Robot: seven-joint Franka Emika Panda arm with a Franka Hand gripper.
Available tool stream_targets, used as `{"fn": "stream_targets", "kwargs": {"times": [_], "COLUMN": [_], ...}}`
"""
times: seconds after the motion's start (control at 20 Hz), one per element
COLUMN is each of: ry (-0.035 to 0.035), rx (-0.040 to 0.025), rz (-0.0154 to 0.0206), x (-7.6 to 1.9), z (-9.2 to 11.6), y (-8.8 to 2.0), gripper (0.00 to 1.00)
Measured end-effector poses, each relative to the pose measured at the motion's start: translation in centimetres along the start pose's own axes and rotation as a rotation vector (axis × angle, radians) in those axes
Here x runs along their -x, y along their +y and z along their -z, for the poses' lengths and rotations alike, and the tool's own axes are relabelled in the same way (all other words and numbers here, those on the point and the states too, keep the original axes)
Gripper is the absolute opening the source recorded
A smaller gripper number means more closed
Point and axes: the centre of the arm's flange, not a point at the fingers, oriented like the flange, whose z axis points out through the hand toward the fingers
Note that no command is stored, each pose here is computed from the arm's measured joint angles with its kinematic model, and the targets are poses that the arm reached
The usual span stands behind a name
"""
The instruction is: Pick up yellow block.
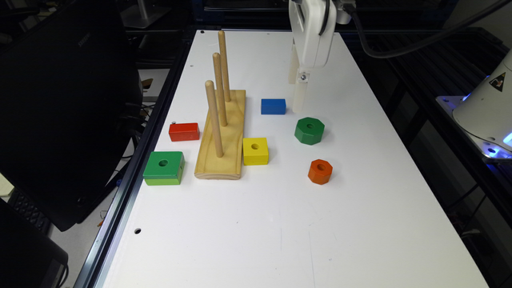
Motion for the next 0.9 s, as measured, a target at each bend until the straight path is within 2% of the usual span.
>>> {"fn": "stream_targets", "kwargs": {"times": [0.15,0.35,0.45,0.75,0.9], "ry": [0.0020,-0.0023,-0.0036,-0.0006,-0.0005], "rx": [-0.0071,-0.0117,-0.0124,-0.0208,-0.0230], "rz": [0.0017,0.0025,0.0028,0.0055,0.0059], "x": [-0.30,-0.95,-1.09,-0.87,-0.87], "z": [0.0,-0.5,-0.7,-0.4,-0.4], "y": [-0.9,-2.4,-2.8,-3.6,-3.9], "gripper": [1.00,1.00,1.00,1.00,1.00]}}
